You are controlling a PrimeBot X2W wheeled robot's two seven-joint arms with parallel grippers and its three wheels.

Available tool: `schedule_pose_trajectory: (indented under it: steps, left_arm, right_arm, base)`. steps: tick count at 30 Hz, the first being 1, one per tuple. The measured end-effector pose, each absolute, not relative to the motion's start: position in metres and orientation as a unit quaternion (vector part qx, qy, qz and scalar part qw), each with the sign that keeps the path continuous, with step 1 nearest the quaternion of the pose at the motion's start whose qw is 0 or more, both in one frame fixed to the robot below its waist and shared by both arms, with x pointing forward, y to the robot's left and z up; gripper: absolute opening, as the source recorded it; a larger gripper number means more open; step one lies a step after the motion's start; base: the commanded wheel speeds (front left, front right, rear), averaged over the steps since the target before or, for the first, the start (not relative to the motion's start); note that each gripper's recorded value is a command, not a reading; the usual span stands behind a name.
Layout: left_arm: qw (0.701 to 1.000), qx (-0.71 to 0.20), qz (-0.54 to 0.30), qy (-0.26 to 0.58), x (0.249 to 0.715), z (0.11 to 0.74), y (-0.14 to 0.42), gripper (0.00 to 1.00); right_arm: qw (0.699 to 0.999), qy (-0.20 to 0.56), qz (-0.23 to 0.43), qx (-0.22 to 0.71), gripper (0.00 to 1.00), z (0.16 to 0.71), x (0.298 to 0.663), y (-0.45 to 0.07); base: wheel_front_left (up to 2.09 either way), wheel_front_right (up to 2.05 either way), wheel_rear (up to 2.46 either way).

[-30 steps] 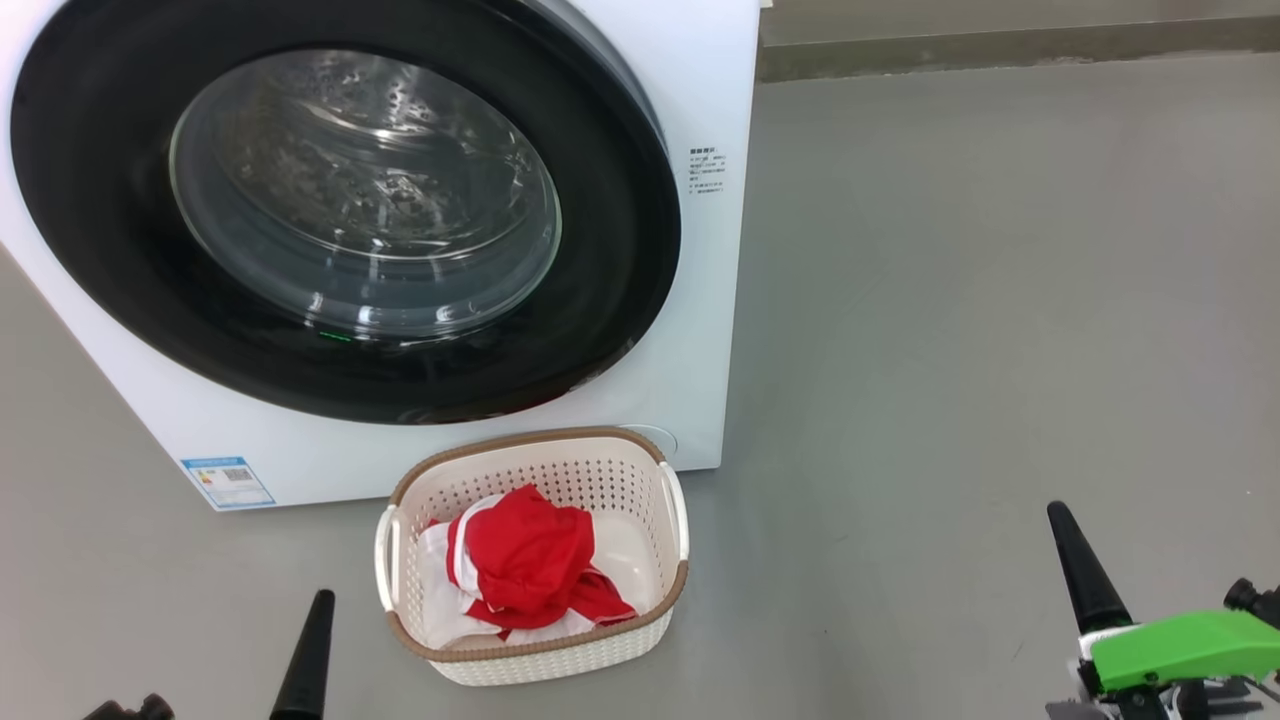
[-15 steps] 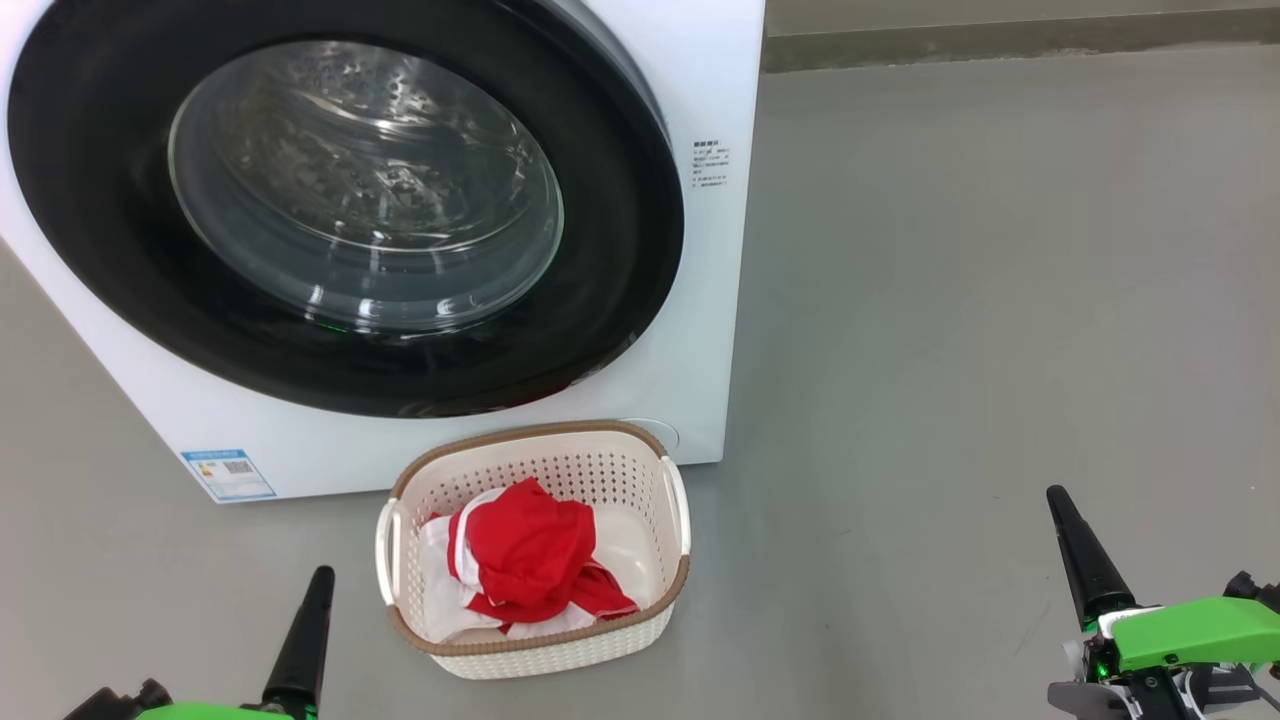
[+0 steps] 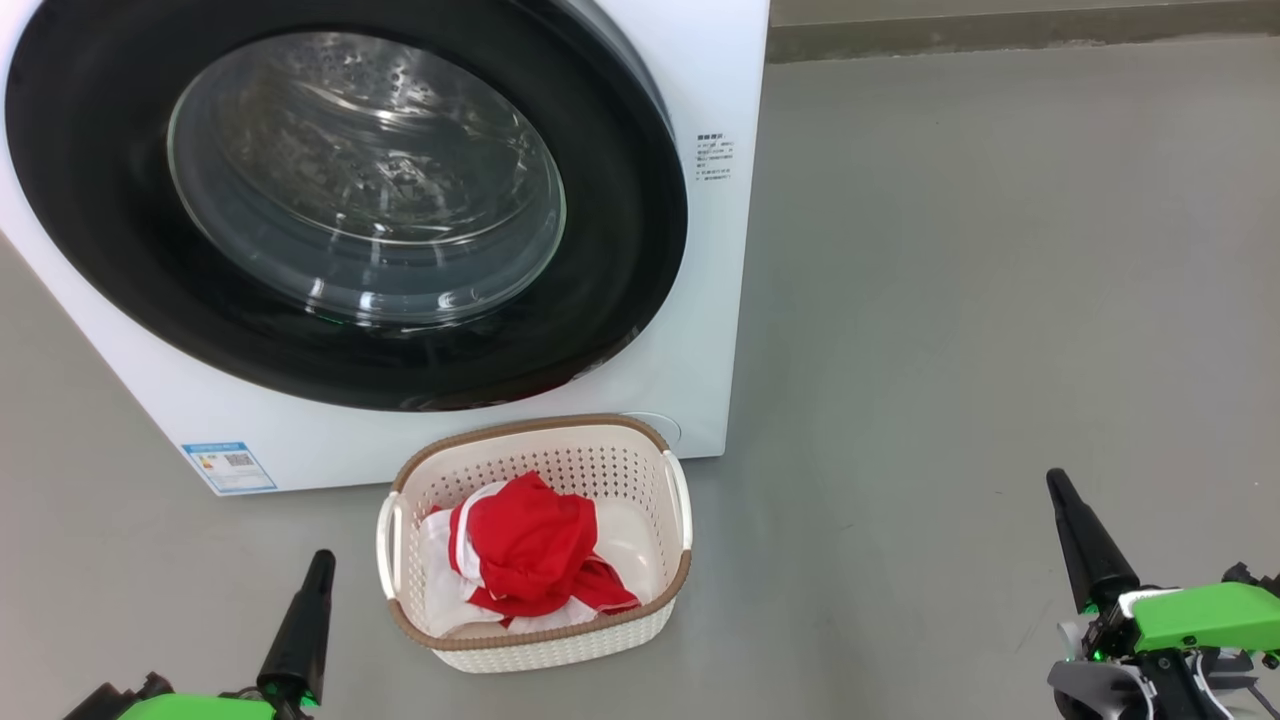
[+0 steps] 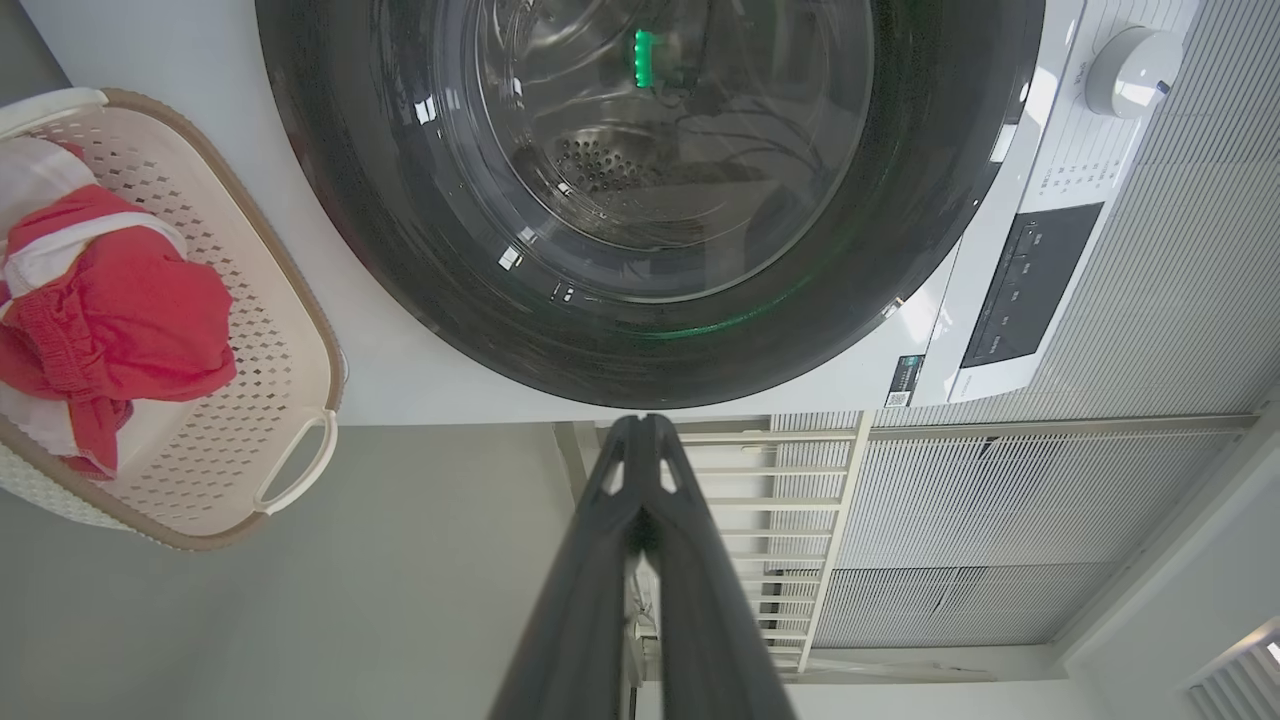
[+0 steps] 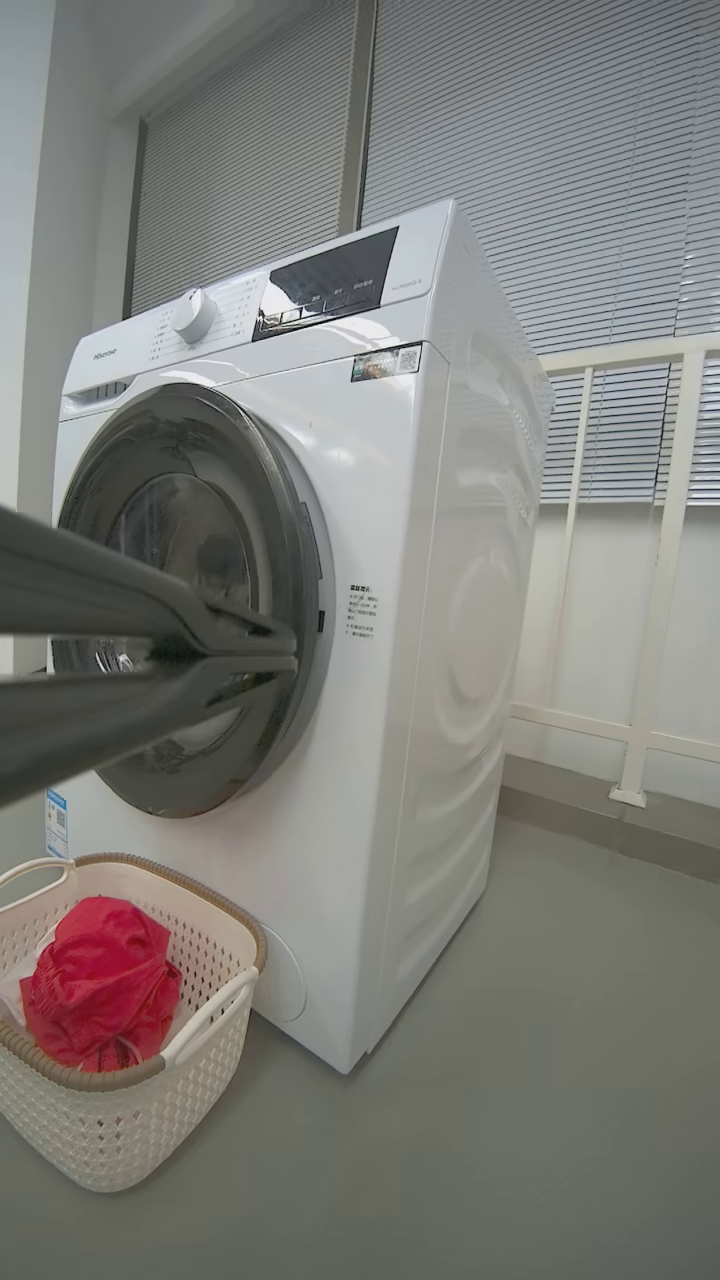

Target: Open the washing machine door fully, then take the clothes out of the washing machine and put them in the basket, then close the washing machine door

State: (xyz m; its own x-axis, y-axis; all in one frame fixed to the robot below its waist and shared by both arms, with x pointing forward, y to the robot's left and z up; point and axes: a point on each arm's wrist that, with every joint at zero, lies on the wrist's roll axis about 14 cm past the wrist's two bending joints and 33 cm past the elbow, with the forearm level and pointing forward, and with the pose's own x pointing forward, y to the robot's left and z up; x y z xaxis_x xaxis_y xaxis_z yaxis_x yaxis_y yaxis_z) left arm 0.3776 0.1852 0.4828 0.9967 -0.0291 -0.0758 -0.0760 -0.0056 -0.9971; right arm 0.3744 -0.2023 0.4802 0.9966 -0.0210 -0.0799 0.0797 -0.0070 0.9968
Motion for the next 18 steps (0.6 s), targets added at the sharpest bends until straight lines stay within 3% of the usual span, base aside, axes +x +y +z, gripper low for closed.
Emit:
schedule_pose_trajectory:
  steps: [18]
  left_arm:
    - [0.703,-0.71,0.017,0.037,0.3776,0.4828,0.1854,0.0]
  right_arm:
    - [0.702,0.017,-0.034,0.712,0.0,0.4824,0.3761,-0.203]
  base:
    - [0.0,0.0,0.0]
